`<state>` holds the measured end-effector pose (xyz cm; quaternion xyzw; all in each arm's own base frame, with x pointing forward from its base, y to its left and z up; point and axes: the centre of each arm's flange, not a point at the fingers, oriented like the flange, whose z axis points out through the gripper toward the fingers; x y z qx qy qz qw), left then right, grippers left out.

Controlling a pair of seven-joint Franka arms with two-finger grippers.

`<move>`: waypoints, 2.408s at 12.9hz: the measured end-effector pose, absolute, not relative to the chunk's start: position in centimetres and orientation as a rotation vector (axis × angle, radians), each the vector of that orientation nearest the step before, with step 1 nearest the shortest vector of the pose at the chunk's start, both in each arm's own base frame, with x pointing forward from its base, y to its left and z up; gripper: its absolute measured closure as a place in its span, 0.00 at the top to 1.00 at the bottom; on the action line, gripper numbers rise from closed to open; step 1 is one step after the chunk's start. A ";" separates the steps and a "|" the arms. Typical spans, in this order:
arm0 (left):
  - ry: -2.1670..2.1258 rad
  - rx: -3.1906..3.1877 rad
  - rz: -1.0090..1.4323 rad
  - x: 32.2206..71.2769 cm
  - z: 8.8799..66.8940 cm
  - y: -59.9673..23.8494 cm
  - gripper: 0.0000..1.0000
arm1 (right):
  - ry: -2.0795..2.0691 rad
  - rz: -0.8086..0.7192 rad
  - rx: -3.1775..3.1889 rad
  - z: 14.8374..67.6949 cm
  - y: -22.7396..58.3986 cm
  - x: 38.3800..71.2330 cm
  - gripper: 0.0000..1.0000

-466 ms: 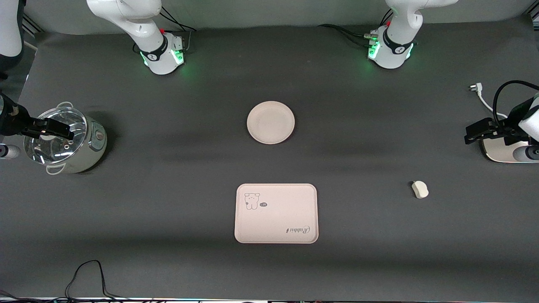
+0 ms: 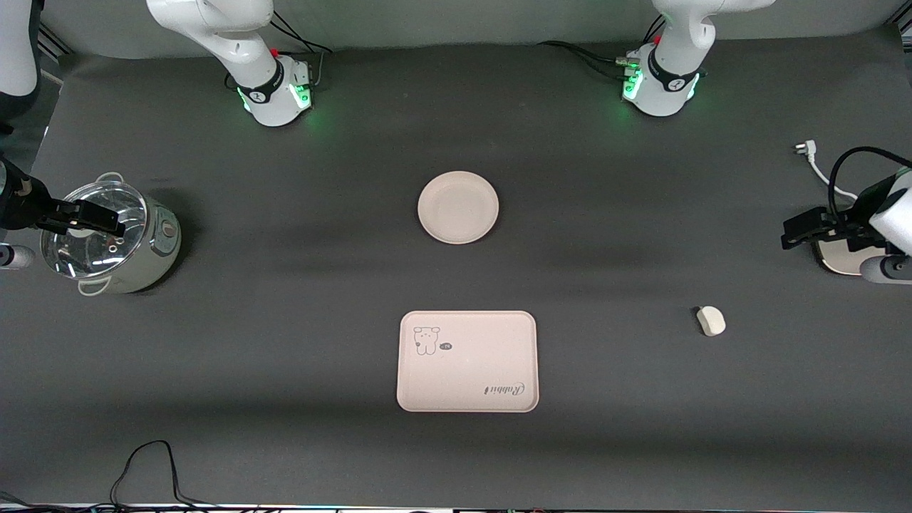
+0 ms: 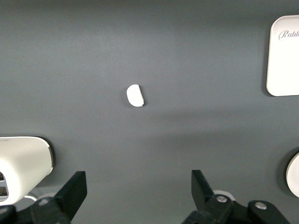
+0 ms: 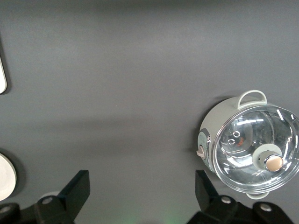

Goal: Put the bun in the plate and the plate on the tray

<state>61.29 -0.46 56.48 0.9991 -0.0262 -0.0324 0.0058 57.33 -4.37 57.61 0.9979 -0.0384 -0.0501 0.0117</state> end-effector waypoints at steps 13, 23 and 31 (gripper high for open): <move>0.001 3.138 0.029 64.5 21.7 1.9 1.00 | -0.120 -0.160 3.112 57.5 -4.4 57.3 1.00; 0.074 3.139 -0.050 63.5 18.9 2.4 0.38 | -0.120 -0.161 3.112 57.5 -4.4 57.3 1.00; -0.110 3.106 -0.132 63.0 35.5 -10.0 0.08 | -0.120 -0.162 3.112 57.5 -4.4 57.3 1.00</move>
